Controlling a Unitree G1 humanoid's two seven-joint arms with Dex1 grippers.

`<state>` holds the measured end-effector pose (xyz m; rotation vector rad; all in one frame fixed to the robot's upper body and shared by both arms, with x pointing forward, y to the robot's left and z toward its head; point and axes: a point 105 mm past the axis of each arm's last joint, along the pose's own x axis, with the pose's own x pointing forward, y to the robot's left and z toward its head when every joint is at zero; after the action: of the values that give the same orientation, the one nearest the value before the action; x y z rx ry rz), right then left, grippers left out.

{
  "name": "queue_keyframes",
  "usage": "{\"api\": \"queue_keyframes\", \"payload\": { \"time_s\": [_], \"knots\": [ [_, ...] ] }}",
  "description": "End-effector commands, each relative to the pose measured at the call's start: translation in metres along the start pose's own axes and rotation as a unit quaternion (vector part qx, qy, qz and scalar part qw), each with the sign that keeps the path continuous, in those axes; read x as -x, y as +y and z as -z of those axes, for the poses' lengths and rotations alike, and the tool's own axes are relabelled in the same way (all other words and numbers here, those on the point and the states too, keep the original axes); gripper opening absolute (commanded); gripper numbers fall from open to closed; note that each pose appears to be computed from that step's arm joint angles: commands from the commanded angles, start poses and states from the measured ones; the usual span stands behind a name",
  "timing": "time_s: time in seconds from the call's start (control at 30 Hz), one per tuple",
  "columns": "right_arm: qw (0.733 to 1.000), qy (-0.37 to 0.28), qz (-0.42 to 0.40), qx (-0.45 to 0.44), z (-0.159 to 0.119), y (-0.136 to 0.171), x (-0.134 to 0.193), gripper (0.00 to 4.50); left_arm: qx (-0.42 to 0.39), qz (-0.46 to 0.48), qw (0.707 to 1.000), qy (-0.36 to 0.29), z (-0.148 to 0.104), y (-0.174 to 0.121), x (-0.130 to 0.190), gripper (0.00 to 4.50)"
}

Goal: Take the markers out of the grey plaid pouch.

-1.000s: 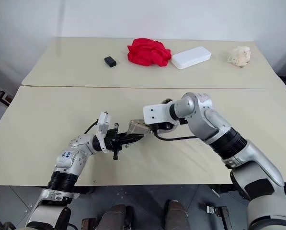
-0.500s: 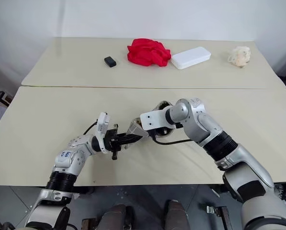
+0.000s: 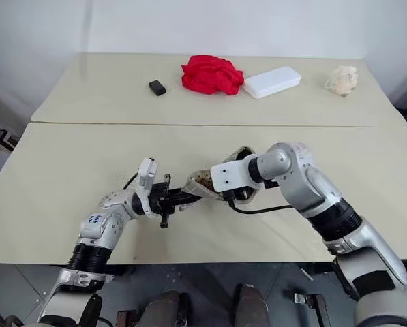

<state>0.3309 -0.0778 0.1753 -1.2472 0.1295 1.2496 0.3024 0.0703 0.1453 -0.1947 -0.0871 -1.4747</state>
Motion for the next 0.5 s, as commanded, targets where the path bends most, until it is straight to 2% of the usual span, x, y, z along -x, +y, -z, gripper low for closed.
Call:
{"api": "queue_keyframes", "payload": {
  "time_s": [0.03, 0.23, 0.33, 0.4, 0.5],
  "knots": [
    [0.997, -0.076, 0.006, -0.002, -0.029, -0.002, 0.022, 0.67, -0.017, -0.026, 1.0, 0.001, -0.004, 0.006, 0.01, 0.0],
    [0.986, -0.16, -0.028, 0.026, -0.046, 0.011, 0.036, 0.67, -0.021, -0.027, 0.999, 0.018, 0.001, 0.006, 0.013, 0.0],
    [0.985, -0.166, -0.018, 0.037, -0.045, 0.008, 0.039, 0.67, -0.022, -0.029, 0.999, 0.026, 0.003, 0.005, 0.015, 0.0],
    [0.987, -0.152, -0.021, 0.043, -0.04, 0.009, 0.04, 0.67, -0.021, -0.03, 0.999, 0.028, 0.004, 0.005, 0.016, 0.0],
    [0.994, -0.062, -0.02, 0.083, -0.012, 0.01, 0.038, 0.67, -0.022, -0.034, 0.999, 0.031, 0.006, 0.004, 0.019, 0.0]
  ]
}}
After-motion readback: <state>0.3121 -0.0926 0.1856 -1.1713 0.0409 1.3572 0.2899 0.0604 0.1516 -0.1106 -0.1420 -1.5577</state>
